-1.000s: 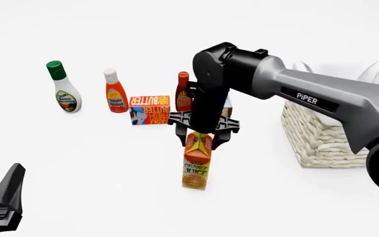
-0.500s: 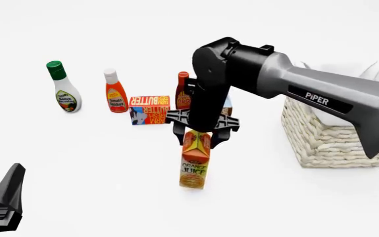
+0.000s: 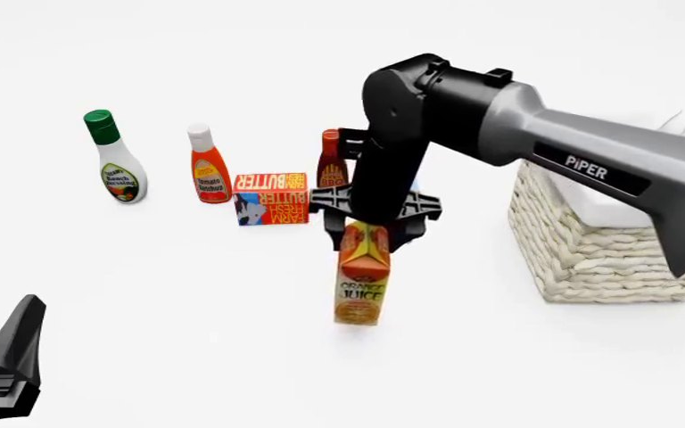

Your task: Pick the orange juice and place it in the basket.

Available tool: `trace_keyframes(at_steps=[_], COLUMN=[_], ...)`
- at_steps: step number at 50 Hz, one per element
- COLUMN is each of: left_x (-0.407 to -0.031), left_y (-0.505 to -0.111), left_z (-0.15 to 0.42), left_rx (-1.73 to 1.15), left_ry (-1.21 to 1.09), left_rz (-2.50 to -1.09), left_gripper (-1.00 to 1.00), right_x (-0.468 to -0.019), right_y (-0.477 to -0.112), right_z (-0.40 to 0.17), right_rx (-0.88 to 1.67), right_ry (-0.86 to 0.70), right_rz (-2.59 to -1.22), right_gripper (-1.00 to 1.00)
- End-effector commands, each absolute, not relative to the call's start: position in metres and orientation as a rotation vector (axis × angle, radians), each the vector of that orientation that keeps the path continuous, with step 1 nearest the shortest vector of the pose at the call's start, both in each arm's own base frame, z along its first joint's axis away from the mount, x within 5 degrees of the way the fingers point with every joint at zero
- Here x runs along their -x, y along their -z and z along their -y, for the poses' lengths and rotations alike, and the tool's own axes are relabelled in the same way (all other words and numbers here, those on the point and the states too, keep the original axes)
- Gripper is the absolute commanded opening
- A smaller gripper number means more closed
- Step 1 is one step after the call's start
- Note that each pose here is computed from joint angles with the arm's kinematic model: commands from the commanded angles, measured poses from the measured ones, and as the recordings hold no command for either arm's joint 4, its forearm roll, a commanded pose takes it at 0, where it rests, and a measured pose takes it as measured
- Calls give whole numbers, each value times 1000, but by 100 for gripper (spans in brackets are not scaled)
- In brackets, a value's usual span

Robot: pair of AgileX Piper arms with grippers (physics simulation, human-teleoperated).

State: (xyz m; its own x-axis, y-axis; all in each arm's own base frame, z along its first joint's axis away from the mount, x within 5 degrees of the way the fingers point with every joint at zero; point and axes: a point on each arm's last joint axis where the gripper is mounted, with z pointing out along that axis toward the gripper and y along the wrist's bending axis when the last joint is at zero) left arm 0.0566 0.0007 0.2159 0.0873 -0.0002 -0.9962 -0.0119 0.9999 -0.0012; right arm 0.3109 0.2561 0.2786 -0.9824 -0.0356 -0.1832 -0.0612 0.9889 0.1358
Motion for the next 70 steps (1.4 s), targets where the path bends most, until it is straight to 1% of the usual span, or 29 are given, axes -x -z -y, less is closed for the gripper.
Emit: trace_keyframes(at_steps=[1,10,20,32,45,59,62,63,65,70], left_x=[-57,-57,-57,-57,-57,-57,-57,-57,-57,-57], left_y=[-215,-215,-215,-215,-215,-215,-215,-215,-215,-215], left_z=[-1,-1,-1,-1,-1,-1,-1,-1,-1,0], left_rx=[8,8,7,8,7,7,7,7,7,7], left_ry=[-6,-6,-7,-6,-7,-6,-7,-7,-7,-6], left_rz=[-1484,-1483,-1484,-1484,-1484,-1484,-1484,-1484,-1484,-1483], left_gripper=[100,100,100,100,100,100,100,100,100,100], right_x=[-314,-321,-337,-346,-348,-353,-353,-350,-352,-351], right_y=[-289,-296,-311,-328,-341,-363,-366,-369,-370,-376], right_z=[-250,-239,-215,-196,-187,-168,-168,-176,-166,-167], right_rx=[133,216,336,432,480,563,582,603,591,599], right_ry=[-222,-216,-203,-187,-180,-151,-148,-159,-145,-149], right_rz=[-2922,-2892,-2821,-2748,-2700,-2606,-2593,-2577,-2578,-2556], right_gripper=[-100,-100,-100,-100,-100,-100,-100,-100,-100,-100])
